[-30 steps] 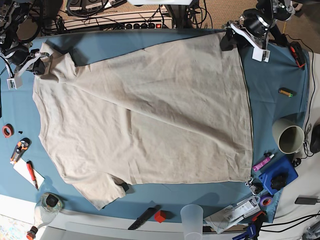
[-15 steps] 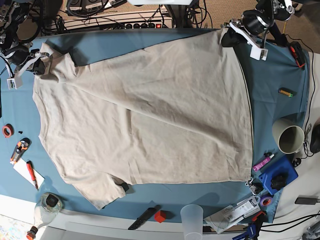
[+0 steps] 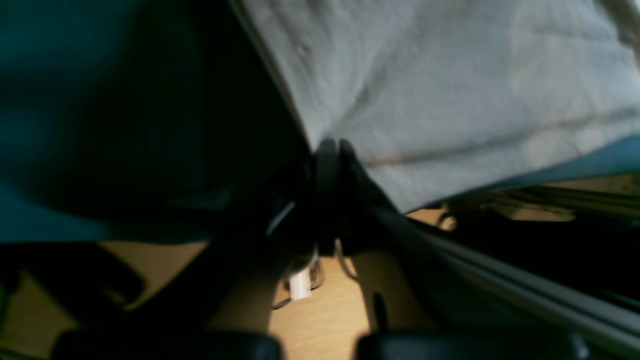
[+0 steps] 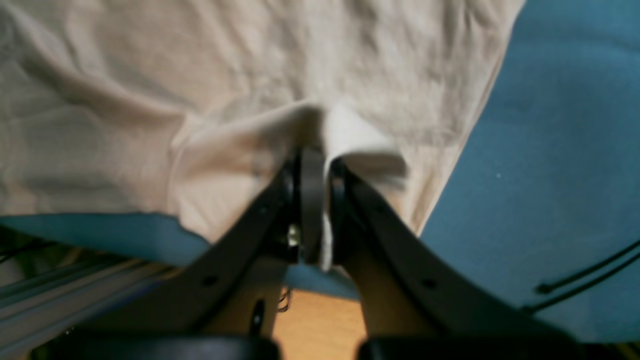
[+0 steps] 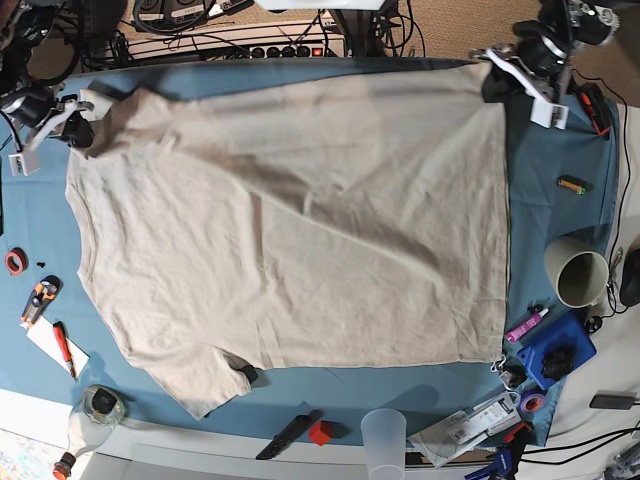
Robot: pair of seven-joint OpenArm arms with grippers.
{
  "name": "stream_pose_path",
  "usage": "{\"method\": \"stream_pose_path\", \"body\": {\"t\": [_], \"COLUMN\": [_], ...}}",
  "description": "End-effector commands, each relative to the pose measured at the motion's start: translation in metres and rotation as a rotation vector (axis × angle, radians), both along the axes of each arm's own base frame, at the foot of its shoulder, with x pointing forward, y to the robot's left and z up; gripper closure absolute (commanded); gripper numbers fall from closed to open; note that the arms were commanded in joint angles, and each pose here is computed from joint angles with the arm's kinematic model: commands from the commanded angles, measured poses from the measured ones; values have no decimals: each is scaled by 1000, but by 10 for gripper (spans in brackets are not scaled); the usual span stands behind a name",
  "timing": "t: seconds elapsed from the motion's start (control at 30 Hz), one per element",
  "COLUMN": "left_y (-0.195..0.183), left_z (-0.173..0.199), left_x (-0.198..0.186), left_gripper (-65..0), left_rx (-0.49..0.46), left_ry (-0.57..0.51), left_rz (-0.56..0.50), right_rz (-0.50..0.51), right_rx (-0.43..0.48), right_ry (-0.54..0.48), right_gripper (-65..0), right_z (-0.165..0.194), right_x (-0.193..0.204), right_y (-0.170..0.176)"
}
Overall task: Fold the T-shirt properly
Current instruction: 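Lift the shoulder edge and fold it over toward the hem with both grippers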
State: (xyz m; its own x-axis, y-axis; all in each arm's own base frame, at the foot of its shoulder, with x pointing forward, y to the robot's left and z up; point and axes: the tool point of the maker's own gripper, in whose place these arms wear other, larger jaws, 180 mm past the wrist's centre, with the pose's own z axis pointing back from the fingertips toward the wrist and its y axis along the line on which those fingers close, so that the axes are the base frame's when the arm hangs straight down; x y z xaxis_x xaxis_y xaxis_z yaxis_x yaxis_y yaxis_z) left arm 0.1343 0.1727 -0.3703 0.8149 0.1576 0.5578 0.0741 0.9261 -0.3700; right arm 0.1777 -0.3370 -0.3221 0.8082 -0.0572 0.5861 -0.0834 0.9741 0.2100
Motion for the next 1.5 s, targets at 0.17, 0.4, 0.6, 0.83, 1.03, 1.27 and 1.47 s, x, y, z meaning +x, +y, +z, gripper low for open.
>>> {"method": "stream_pose_path", "body": {"t": [0.17, 0.4, 0.6, 0.83, 1.03, 1.27, 1.47], "left_y": [8, 25, 26, 33, 34, 32, 22], "left_z": [12, 15, 22, 30, 35, 37, 27], "left_x": [7, -6, -3, 22, 35, 43, 65], "left_gripper": [0, 0, 0, 0, 0, 0, 0], "left_rx": [31, 57, 40, 83, 93, 88, 107], "left_ry": [-46, -10, -32, -104, -147, -176, -186], "left_rz": [-33, -4, -19, -7, -1, 0, -31], "right_rz": [4, 5, -10, -33, -79, -103, -53], "right_rx": [12, -17, -12, -46, -88, -130, -178], "right_ry": [-78, -134, -145, -148, -157, -186, -165], "right_gripper": [0, 0, 0, 0, 0, 0, 0], "right_z": [27, 44, 40, 38, 39, 39, 24], "right_x": [-2, -24, -29, -28, -21, 1, 21], "right_y": [-9, 12, 26, 20, 9, 5, 20]}}
